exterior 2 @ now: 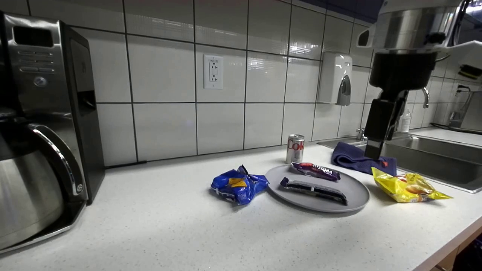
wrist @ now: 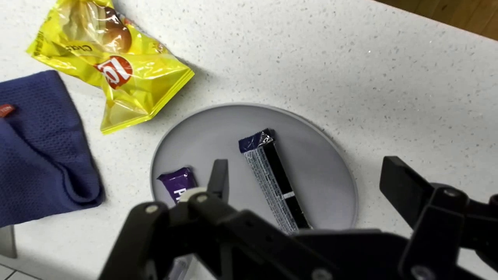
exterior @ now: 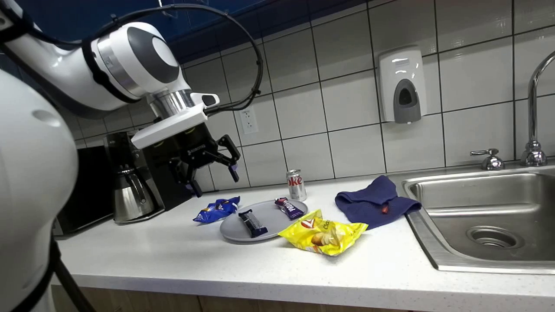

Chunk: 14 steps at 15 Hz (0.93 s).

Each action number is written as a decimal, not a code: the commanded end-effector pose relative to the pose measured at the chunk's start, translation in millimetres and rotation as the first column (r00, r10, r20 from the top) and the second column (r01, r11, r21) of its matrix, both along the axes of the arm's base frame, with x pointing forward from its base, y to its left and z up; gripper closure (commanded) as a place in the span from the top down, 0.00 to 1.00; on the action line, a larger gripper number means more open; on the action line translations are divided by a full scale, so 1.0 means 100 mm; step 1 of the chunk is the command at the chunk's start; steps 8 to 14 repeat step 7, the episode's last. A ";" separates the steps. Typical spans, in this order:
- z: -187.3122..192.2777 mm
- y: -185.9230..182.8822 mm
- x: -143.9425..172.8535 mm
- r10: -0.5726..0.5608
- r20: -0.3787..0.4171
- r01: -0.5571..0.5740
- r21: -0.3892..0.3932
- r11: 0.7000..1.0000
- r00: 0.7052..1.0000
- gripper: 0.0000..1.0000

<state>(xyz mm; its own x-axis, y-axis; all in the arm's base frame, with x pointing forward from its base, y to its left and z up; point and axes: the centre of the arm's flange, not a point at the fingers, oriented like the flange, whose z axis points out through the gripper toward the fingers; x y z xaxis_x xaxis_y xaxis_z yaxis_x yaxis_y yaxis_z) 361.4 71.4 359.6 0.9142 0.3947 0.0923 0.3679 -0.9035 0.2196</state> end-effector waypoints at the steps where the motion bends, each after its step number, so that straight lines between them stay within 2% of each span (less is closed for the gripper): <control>1: 0.05 -0.01 0.00 -0.013 0.005 0.013 0.003 1.000 1.000 1.00; 14: 0.09 -0.02 -0.02 -0.027 0.009 0.027 0.007 1.000 1.000 1.00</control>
